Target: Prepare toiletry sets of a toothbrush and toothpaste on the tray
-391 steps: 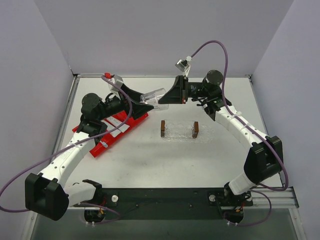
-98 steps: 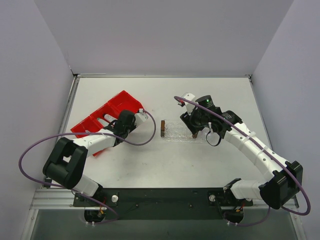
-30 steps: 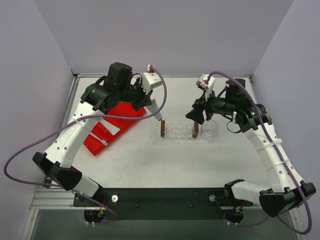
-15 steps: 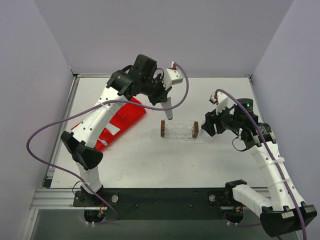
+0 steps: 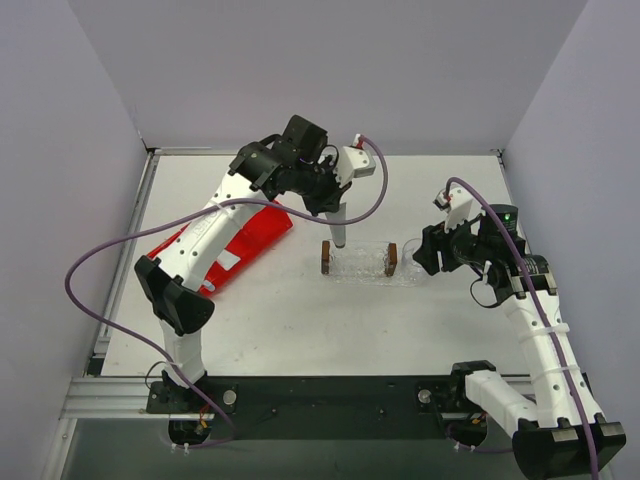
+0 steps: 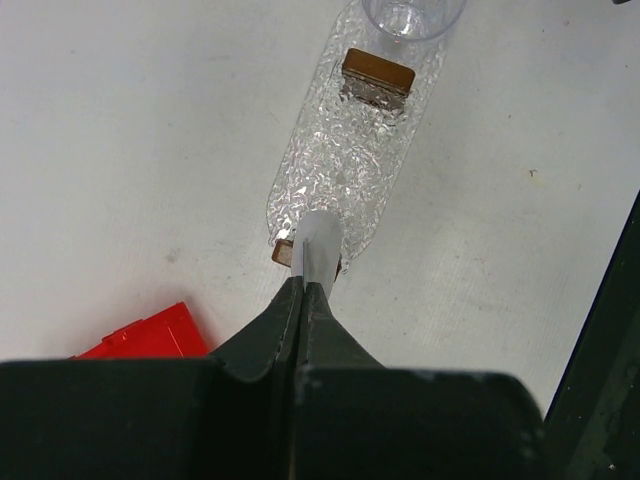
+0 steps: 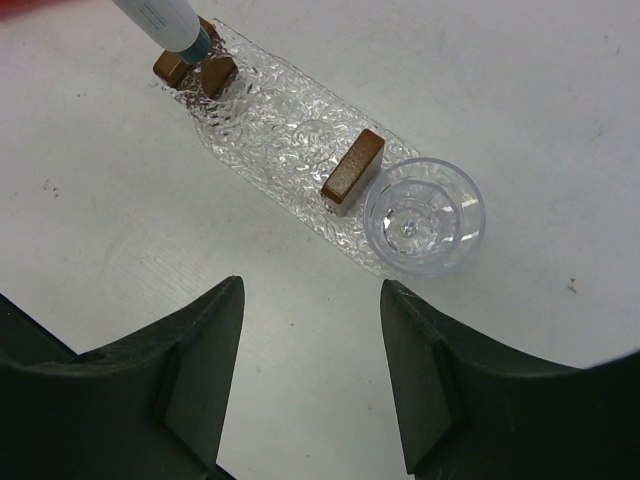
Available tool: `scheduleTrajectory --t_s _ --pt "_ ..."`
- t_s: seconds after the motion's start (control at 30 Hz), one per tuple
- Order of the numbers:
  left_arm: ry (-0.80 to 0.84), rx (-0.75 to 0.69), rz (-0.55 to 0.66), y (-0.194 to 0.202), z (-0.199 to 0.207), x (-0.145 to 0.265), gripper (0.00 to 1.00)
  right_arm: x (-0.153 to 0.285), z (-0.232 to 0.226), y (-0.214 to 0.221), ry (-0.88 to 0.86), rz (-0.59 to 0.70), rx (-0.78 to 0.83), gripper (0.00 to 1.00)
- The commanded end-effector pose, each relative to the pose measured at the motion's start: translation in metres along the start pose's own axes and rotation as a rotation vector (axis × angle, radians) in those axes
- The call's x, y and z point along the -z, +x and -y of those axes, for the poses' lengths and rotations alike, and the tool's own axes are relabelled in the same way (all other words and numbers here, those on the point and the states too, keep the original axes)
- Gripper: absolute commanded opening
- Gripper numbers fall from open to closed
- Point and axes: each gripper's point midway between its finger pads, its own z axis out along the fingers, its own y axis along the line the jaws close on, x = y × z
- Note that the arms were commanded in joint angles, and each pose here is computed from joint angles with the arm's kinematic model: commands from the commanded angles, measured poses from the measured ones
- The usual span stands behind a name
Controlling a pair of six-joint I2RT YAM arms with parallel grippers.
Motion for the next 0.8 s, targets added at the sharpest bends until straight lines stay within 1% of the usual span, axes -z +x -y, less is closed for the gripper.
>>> scheduleTrajectory --t_s 0.0,0.5,0.77 --pt "-0.019 -0.030 0.039 -0.012 -0.004 -0.003 0.00 0.002 -0.004 -0.007 -0.020 0.037 0.001 0.52" --pt "-0.012 -0.022 0.002 -0.001 -0.004 -0.027 0.00 0.002 -0.003 -0.003 -0.019 0.032 0.003 0.52" --pt "-0.011 -0.021 0.013 -0.002 -0.003 -0.030 0.00 0.000 -0.003 -0.002 -0.021 0.029 0.003 0.52"
